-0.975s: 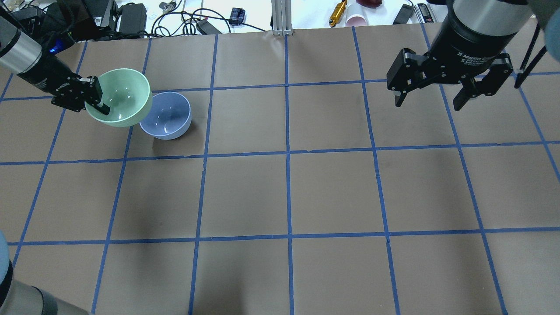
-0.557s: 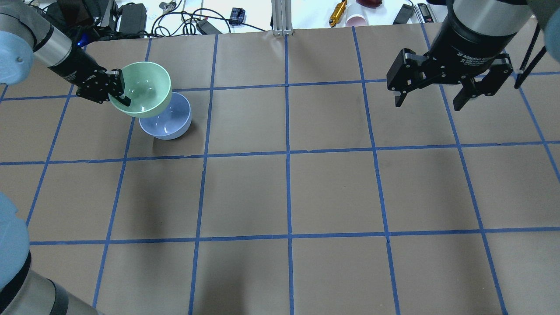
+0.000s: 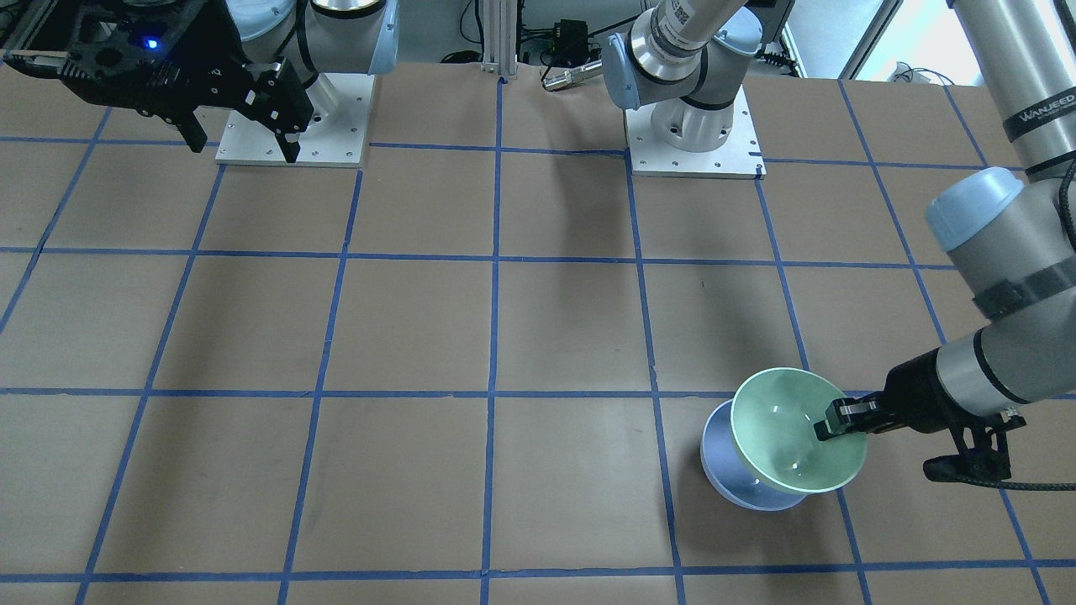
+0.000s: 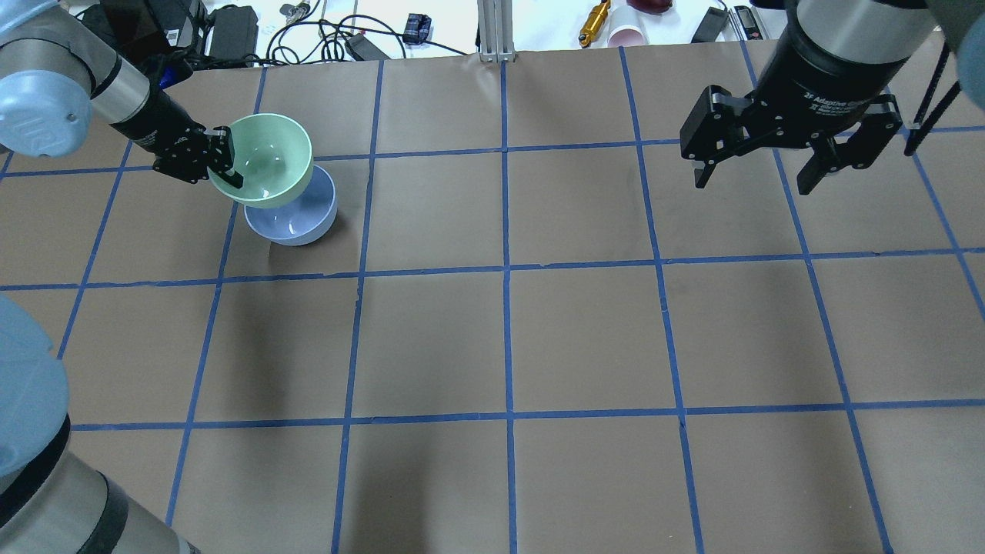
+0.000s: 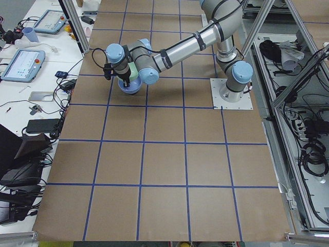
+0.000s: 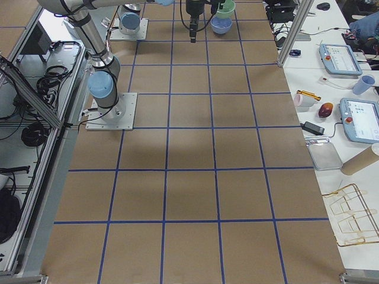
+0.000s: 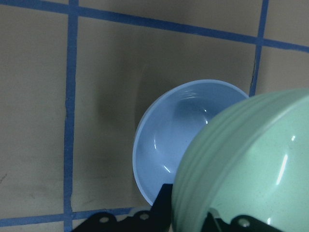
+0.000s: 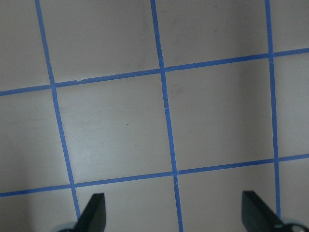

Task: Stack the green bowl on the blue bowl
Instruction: 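Lower the green bowl into the blue bowl with the left gripper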

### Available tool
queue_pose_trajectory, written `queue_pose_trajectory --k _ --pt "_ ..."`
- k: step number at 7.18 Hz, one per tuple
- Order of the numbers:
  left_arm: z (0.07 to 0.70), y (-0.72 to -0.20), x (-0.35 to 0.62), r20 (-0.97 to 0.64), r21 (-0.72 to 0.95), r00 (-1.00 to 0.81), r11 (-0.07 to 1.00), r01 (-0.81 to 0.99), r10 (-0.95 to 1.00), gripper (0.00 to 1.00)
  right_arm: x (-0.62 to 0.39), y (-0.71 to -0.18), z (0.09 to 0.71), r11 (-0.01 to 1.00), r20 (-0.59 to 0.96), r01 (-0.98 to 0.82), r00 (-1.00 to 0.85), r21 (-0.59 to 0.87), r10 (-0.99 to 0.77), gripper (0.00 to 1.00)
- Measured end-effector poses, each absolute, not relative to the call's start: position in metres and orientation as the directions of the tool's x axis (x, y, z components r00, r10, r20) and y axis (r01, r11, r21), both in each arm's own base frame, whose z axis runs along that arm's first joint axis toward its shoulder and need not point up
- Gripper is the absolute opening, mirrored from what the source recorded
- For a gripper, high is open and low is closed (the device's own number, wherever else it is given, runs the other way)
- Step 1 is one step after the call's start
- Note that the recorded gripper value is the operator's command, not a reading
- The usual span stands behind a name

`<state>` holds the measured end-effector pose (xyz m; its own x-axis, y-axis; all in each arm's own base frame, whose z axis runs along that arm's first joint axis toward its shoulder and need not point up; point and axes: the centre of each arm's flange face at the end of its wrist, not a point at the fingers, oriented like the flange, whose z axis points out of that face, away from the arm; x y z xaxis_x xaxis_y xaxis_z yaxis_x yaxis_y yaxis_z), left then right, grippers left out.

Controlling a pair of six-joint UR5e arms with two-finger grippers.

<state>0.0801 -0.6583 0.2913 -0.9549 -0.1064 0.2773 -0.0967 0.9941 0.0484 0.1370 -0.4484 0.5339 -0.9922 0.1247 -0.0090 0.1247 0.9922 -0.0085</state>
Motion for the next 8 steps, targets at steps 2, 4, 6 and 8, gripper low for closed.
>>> queue_pose_trajectory --k 2,4,6,8 --pt "0.279 -0.660 0.082 0.270 0.057 -0.957 0.994 -0.099 -0.110 0.00 0.137 -0.448 0.534 0.992 -0.009 0.125 -0.992 -0.008 0.125 1.00" --pt "0.269 -0.658 0.084 0.247 0.075 -0.963 0.993 -0.092 -0.108 0.00 0.137 -0.448 0.534 0.992 -0.009 0.125 -0.992 -0.009 0.125 1.00" --pt "0.262 -0.655 0.083 0.243 0.090 -0.964 0.992 -0.088 -0.108 0.00 0.137 -0.448 0.534 0.992 -0.009 0.125 -0.992 -0.009 0.125 1.00" --pt "0.257 -0.652 0.082 0.245 0.098 -0.963 0.991 -0.087 -0.109 0.00 0.137 -0.448 0.534 0.992 -0.009 0.125 -0.992 -0.009 0.125 1.00"
